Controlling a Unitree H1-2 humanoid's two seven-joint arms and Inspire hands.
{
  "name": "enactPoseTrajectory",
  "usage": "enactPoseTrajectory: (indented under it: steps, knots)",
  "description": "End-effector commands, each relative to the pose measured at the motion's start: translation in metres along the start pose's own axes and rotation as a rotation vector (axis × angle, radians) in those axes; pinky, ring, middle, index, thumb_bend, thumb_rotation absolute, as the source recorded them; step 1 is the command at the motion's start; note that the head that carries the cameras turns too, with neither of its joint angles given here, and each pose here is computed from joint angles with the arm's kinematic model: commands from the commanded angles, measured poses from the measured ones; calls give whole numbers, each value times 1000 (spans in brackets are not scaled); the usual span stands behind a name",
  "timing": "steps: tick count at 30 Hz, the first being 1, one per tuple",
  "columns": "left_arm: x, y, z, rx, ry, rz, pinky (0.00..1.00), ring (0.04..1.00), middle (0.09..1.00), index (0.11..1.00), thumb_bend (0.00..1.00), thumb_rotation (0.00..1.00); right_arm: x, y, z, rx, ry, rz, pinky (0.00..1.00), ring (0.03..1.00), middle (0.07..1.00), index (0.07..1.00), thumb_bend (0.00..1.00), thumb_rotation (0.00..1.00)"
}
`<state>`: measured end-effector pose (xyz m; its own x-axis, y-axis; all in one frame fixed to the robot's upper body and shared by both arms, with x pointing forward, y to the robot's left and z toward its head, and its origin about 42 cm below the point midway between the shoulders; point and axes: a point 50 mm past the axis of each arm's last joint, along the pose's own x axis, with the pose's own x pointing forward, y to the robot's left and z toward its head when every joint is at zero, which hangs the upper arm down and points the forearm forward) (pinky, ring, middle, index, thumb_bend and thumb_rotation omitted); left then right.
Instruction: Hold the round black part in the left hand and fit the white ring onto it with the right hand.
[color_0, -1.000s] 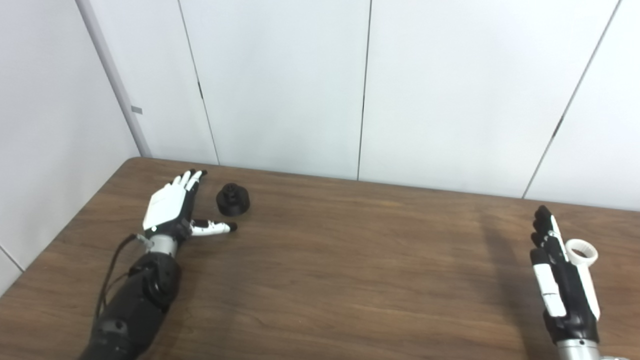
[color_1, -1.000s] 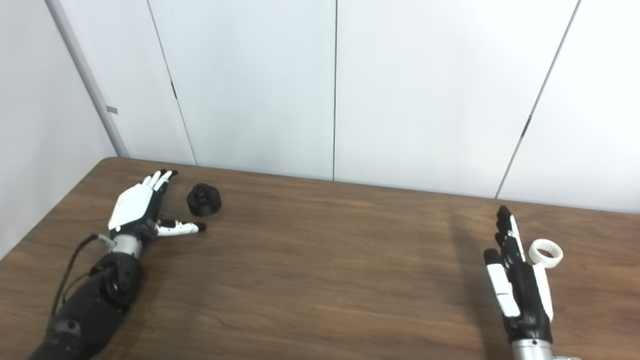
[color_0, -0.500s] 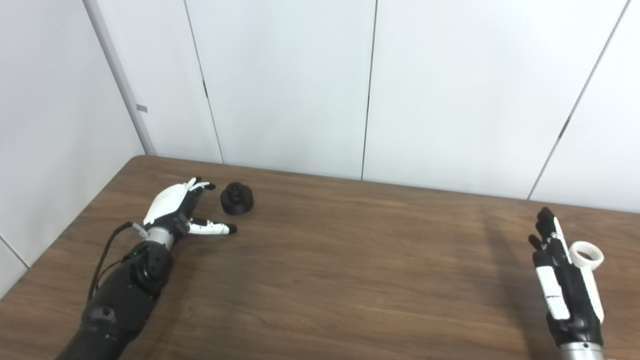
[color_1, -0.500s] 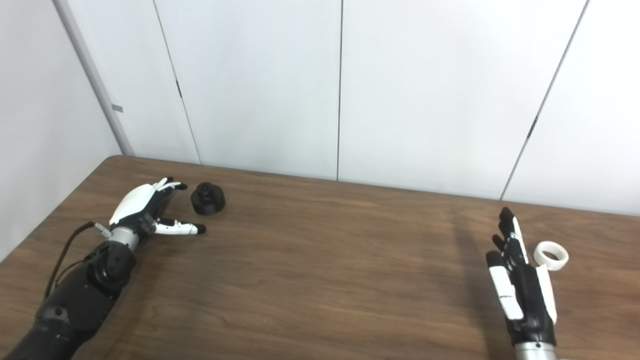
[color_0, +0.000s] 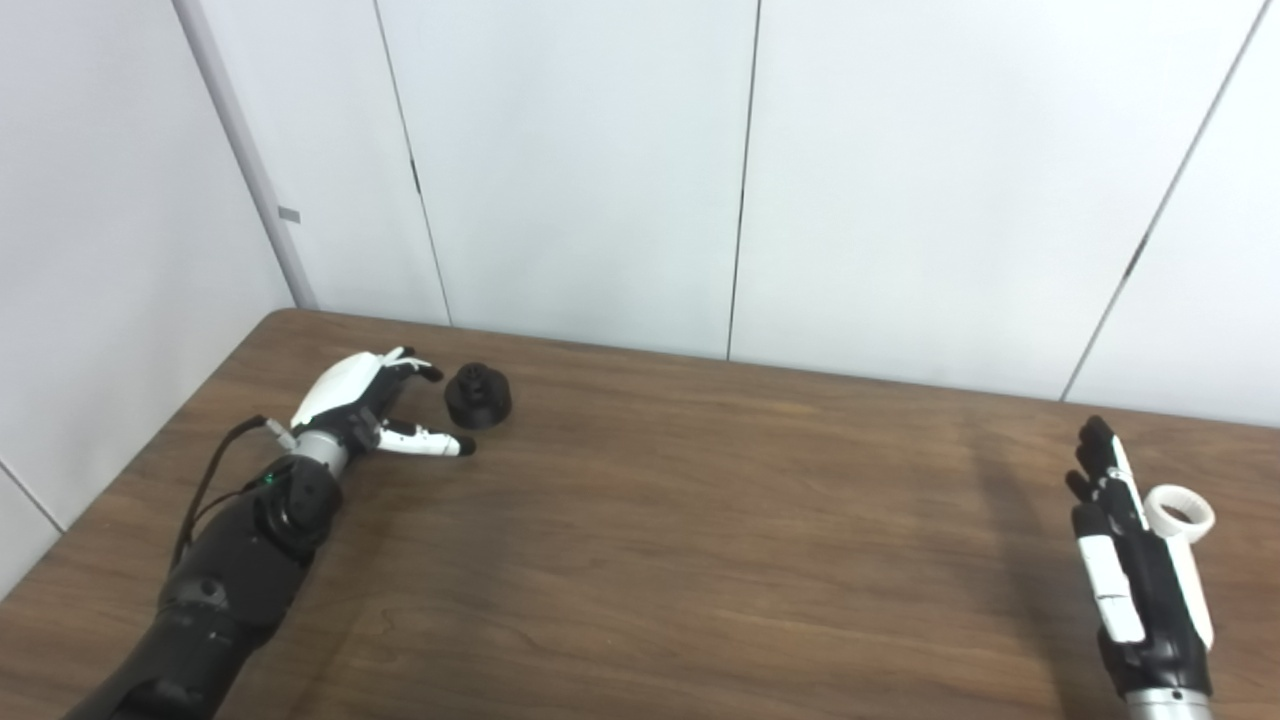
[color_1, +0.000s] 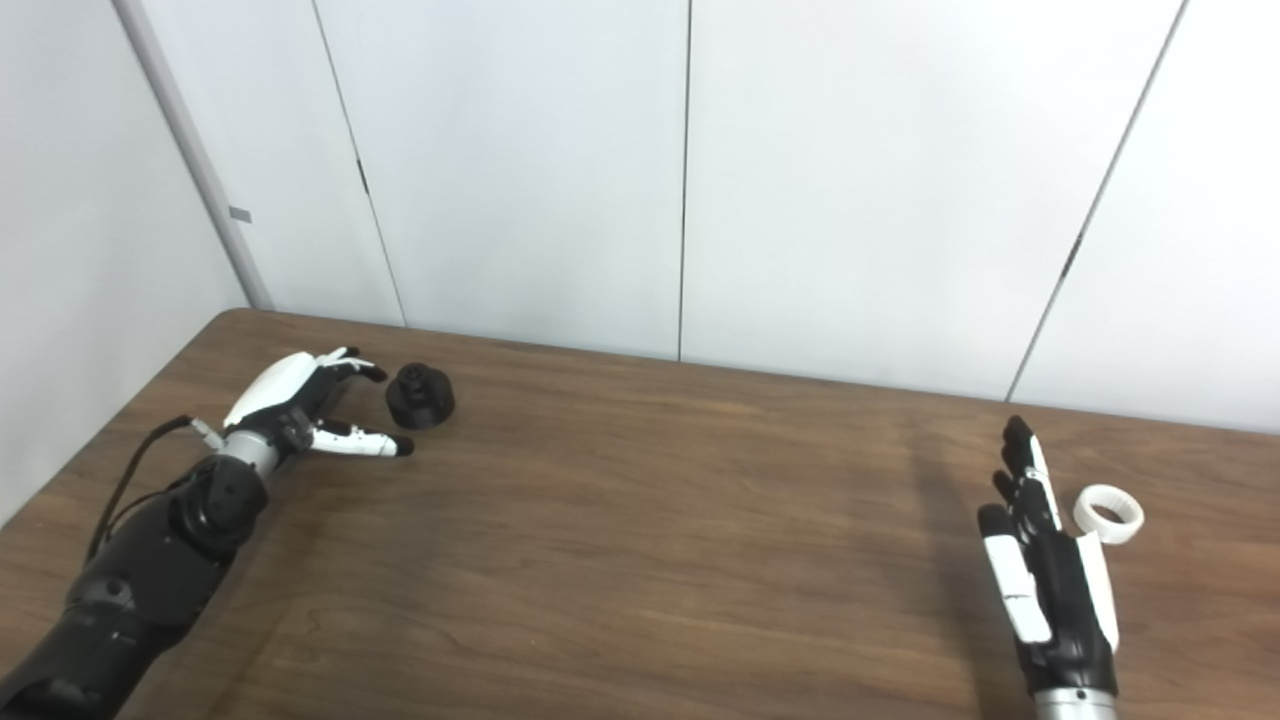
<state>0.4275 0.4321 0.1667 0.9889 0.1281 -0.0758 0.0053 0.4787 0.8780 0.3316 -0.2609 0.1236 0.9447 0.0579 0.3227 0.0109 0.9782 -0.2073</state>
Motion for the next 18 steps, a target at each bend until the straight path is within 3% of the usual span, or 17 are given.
enactPoseTrajectory:
  steps: [1,9,18]
  knots:
    - [16,38,15,17,-52,74,1000,1000,986,807,1000,430,-42,1,-31,-7,134,16,955,1000,1000,1000,463,927]
    - [26,38,20,36,-61,58,1000,1000,980,799,1000,438,-45,1,-26,18,140,16,921,1000,1000,1000,472,920]
    - [31,33,17,55,-66,50,1000,1000,971,791,1000,388,-46,3,-25,3,140,17,961,1000,1000,1000,467,932]
